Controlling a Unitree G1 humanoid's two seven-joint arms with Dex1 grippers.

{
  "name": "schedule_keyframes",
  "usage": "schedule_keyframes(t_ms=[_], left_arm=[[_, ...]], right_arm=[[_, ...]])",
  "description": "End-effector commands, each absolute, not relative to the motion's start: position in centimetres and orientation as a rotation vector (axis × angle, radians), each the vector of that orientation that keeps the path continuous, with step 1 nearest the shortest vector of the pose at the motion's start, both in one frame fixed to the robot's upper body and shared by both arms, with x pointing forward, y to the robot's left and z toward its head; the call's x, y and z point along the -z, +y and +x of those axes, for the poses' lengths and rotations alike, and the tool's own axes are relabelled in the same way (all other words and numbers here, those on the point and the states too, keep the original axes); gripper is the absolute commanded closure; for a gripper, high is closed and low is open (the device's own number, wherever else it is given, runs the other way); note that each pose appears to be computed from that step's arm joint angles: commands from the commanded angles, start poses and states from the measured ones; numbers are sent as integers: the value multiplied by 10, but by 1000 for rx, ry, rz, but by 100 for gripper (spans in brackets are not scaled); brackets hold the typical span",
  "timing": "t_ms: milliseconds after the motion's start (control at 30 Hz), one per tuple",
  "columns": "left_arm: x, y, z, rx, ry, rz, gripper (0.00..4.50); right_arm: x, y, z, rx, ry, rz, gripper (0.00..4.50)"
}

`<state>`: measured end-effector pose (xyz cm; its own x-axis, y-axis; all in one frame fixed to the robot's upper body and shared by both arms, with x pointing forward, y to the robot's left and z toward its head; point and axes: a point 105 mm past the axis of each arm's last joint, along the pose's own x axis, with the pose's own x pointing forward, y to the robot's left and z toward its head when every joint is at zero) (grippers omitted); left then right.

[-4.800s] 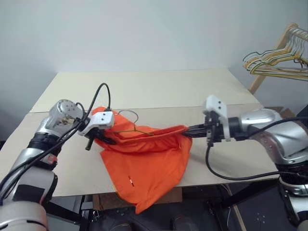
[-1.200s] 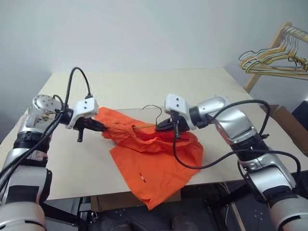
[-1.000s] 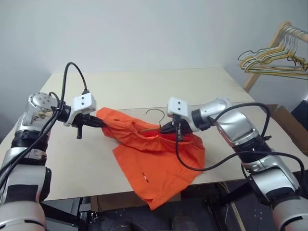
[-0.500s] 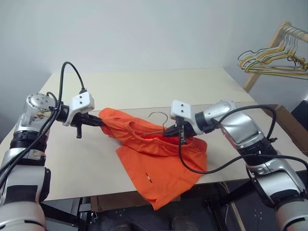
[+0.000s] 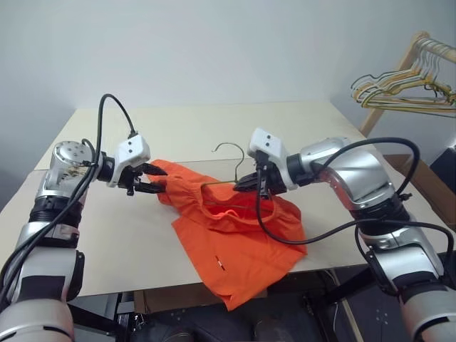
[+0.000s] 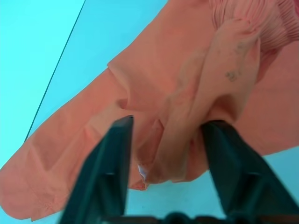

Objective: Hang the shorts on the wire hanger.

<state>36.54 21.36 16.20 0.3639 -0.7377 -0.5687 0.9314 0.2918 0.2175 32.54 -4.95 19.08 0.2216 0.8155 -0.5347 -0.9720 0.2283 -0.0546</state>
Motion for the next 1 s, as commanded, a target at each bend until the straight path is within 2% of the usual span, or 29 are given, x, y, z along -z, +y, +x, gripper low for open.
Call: schedule_keyframes(t_ms=[33,100,167,267,367,500,700,833,967,1000], left_arm=[[-187,216,358,1178,321,577,71],[-192,226,346,1210,328,668,12],[-199,231,334,1258,329,753,5],[-217,222,326,1307,271,748,5],[-234,190,337,1341,131,738,5],[-239,156,354,1350,47,697,5],[-212,147,366,1416,173,771,5],[-206,144,370,1444,212,785,5],[-206,138,374,1459,210,767,84],[-205,137,374,1463,211,766,123]], right_arm=[[-216,-49,326,-1277,362,-405,450],[-218,-54,329,-1259,363,-413,450],[-220,-59,330,-1256,366,-419,450],[-224,-62,326,-1277,367,-445,450],[-240,-60,324,-1308,338,-445,450],[-255,-56,323,-1334,297,-454,450],[-267,-52,319,-1353,262,-467,450],[-269,-51,318,-1353,253,-476,450],[-271,-51,317,-1350,249,-474,450],[-271,-51,317,-1350,250,-474,450]])
